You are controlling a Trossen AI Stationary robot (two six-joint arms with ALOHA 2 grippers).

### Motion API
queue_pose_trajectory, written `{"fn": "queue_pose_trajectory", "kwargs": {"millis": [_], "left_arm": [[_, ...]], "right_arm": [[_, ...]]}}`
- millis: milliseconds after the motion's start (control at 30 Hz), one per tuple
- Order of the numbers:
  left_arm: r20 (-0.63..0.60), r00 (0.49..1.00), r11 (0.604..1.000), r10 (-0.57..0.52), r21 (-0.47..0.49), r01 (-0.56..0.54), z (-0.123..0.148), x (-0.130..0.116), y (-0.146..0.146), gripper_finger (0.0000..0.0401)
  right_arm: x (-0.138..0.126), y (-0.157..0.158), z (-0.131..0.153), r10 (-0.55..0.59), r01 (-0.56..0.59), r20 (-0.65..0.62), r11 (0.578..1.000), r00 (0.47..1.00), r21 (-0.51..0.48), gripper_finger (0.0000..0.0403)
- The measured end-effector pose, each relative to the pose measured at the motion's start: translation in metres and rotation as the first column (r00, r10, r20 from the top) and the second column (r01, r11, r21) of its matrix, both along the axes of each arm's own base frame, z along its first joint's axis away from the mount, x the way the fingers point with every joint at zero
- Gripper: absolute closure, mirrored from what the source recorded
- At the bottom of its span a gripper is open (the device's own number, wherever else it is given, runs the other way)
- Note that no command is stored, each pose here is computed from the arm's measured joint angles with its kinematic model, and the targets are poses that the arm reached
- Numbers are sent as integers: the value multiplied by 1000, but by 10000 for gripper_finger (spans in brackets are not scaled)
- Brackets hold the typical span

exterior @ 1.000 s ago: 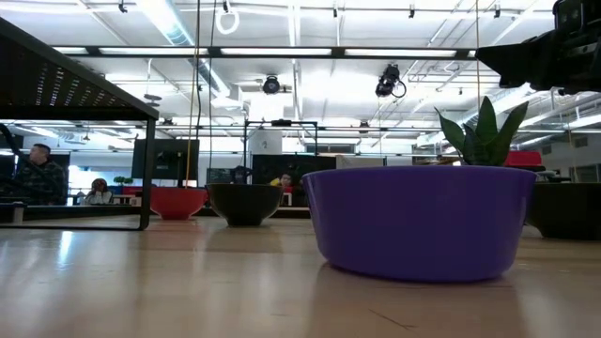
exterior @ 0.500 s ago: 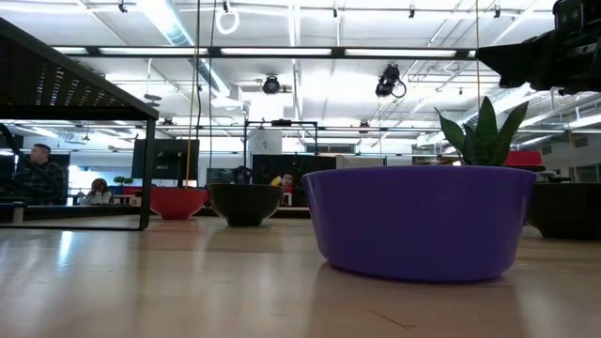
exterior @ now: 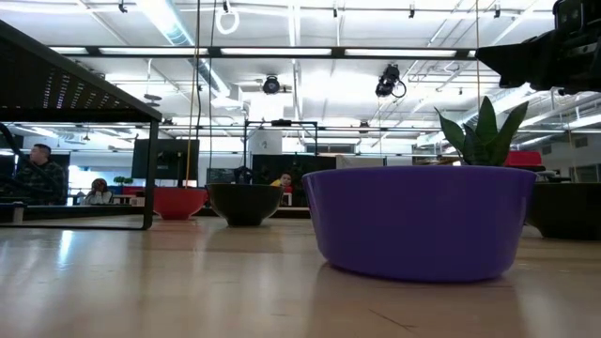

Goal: Pick & Place Mini bowls

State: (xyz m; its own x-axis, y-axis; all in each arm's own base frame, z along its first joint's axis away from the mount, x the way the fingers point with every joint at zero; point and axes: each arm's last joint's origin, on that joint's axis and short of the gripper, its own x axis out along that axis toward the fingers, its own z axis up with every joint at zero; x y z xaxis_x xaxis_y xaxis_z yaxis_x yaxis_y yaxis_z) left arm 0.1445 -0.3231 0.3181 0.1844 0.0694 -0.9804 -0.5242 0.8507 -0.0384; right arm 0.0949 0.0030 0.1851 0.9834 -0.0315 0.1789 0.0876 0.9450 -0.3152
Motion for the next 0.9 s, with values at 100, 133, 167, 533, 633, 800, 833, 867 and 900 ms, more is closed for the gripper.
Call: {"fn": "queue_pose_trajectory", "kwargs": {"millis": [100, 133, 167, 533, 633, 800, 833, 867, 900], "left_arm": [[-7, 1000, 1000, 4, -10, -4, 0, 0, -1, 340], [-7, 1000, 1000, 4, -11, -4, 0, 0, -1, 339], [-7, 1000, 1000, 4, -11, -4, 0, 0, -1, 339], [-2, 1000, 1000, 22, -3, -22, 0, 0, 0, 337], [-6, 1000, 1000, 17, -4, -17, 0, 0, 0, 337], [-133, 990, 997, 43, -58, -52, -1, -3, -2, 337], [-163, 986, 996, 48, -69, -60, -1, -4, -2, 337], [-188, 981, 994, 54, -78, -70, -1, -6, -2, 337], [-201, 978, 994, 59, -82, -77, -1, -7, -3, 337]], "right_arm": [[0, 0, 0, 0, 0, 0, 1000, 1000, 0, 394], [0, 0, 0, 0, 0, 0, 1000, 1000, 0, 394], [0, 0, 0, 0, 0, 0, 1000, 1000, 0, 394], [0, 0, 0, 0, 0, 0, 1000, 1000, 0, 394], [0, 0, 0, 0, 0, 0, 1000, 1000, 0, 394], [0, 0, 0, 0, 0, 0, 1000, 1000, 0, 394], [0, 0, 0, 0, 0, 0, 1000, 1000, 0, 394], [0, 0, 0, 0, 0, 0, 1000, 1000, 0, 394], [0, 0, 0, 0, 0, 0, 1000, 1000, 0, 394]]}}
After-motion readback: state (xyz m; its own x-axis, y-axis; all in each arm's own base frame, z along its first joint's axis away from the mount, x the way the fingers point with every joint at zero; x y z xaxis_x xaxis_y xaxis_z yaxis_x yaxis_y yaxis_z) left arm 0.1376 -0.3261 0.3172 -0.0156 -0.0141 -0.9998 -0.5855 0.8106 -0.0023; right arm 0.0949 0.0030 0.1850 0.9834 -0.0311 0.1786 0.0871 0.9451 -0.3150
